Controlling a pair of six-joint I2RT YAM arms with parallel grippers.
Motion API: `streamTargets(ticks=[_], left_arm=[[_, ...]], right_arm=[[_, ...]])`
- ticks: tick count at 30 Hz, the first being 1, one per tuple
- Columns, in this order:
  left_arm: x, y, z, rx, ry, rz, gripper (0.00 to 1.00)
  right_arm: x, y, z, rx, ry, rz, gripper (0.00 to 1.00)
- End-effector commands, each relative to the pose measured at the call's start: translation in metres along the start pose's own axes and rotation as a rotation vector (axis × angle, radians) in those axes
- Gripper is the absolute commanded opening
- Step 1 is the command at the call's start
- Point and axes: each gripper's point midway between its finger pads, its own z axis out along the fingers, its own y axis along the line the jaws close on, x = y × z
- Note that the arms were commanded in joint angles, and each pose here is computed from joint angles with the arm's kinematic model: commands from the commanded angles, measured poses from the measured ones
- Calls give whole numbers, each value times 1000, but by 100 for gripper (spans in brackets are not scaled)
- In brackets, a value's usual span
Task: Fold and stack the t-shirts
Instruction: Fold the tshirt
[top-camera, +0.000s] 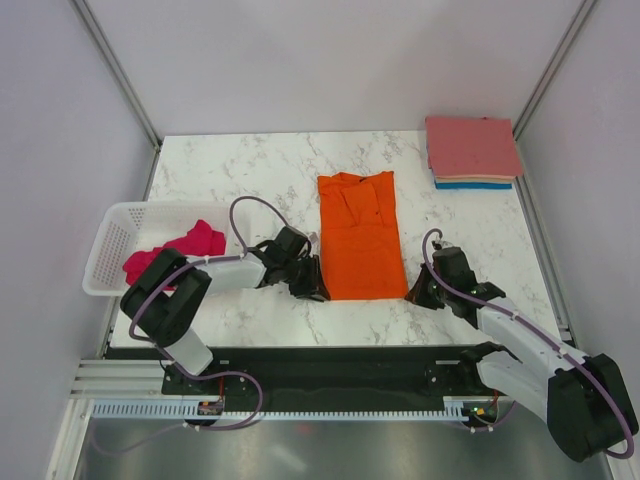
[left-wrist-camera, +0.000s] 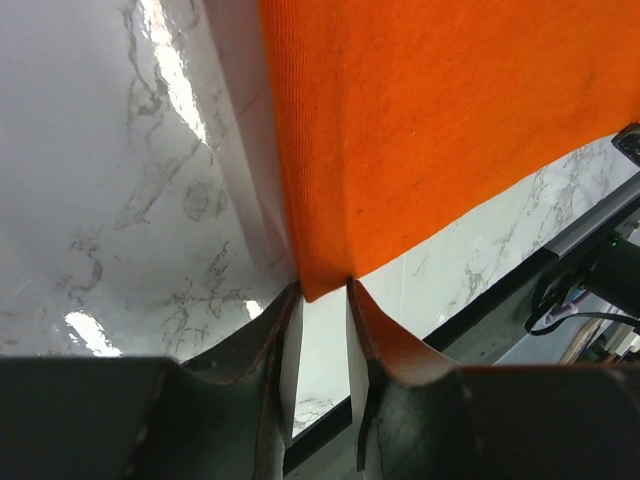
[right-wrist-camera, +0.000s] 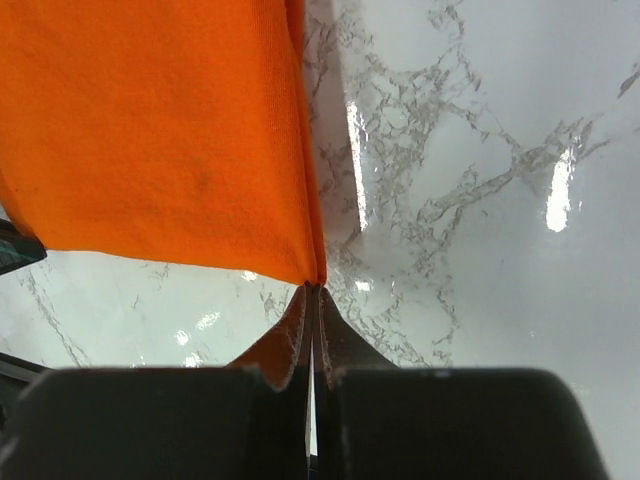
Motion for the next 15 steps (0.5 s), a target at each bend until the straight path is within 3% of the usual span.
streamTargets(ticks=[1,3,4,6,15], left_arm=[[-2,1,8,-17,-7,-11,30],[1,5,10,-29,6,-20,24],[1,6,10,-39,8,-26,12],[5,9,7,-63,25,-45,2],[-11,-44,-50,-61,-116,60,2]], right_arm=[[0,4,0,-24,-12,6,0],[-2,4,-1,-23,-18,8,0],[-1,5,-1,-24,-17,5,0],[-3,4,-2,-16,-18,9,0],[-23,14,-31,-30,-137,42,0]])
